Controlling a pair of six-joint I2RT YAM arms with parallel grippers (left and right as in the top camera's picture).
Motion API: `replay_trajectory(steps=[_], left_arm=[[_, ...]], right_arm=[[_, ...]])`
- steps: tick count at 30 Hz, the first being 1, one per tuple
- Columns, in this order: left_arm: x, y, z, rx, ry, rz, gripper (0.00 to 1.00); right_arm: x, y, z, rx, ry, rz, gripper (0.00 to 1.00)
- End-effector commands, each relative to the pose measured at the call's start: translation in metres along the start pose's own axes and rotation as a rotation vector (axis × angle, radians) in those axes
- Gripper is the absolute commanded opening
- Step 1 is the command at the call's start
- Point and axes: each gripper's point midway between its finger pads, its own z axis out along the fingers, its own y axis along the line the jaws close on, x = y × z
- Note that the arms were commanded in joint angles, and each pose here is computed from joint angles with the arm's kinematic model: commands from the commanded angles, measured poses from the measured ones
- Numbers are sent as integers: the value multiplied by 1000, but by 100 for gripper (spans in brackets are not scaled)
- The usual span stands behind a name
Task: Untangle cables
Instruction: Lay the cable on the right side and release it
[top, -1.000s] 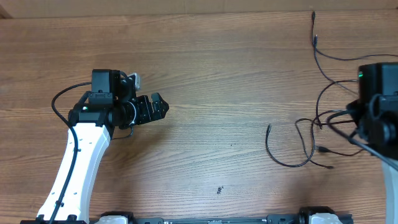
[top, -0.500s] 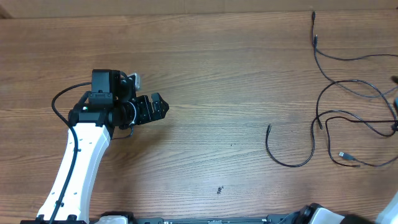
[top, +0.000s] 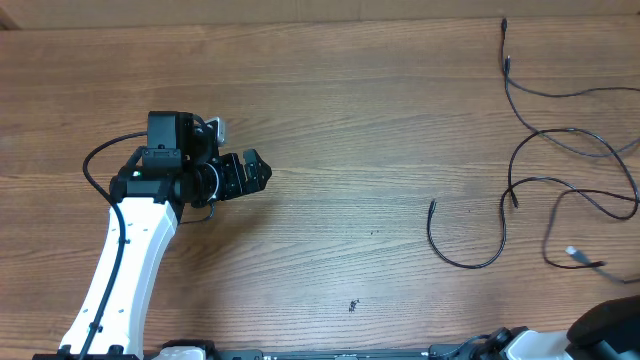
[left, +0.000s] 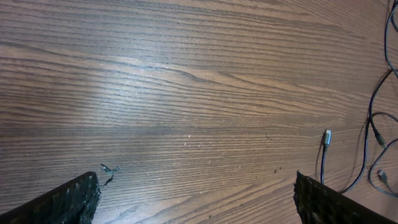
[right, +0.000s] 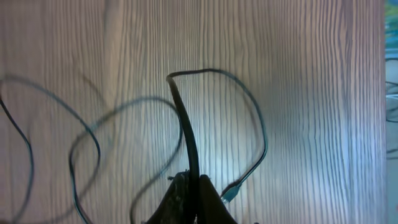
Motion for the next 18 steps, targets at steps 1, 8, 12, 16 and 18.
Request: replay_trajectory(steps=[1,8,12,16,18], left_arm=[[-2,0,0,-2,-4,19,100],[-2,0,0,-2,-4,19,99],[-2,0,0,-2,-4,19,100],[-2,0,0,-2,-4,19,100],[-2,0,0,-2,-4,19,100]], right_arm=[[-19,2,9,8,-61,11,4],[-31,9,54,70,-72,6,4],[-34,8,79,120,-76,-1,4],[-39,12,99,137,-93,-1,4],[-44,12,106,150,-112,1,4]])
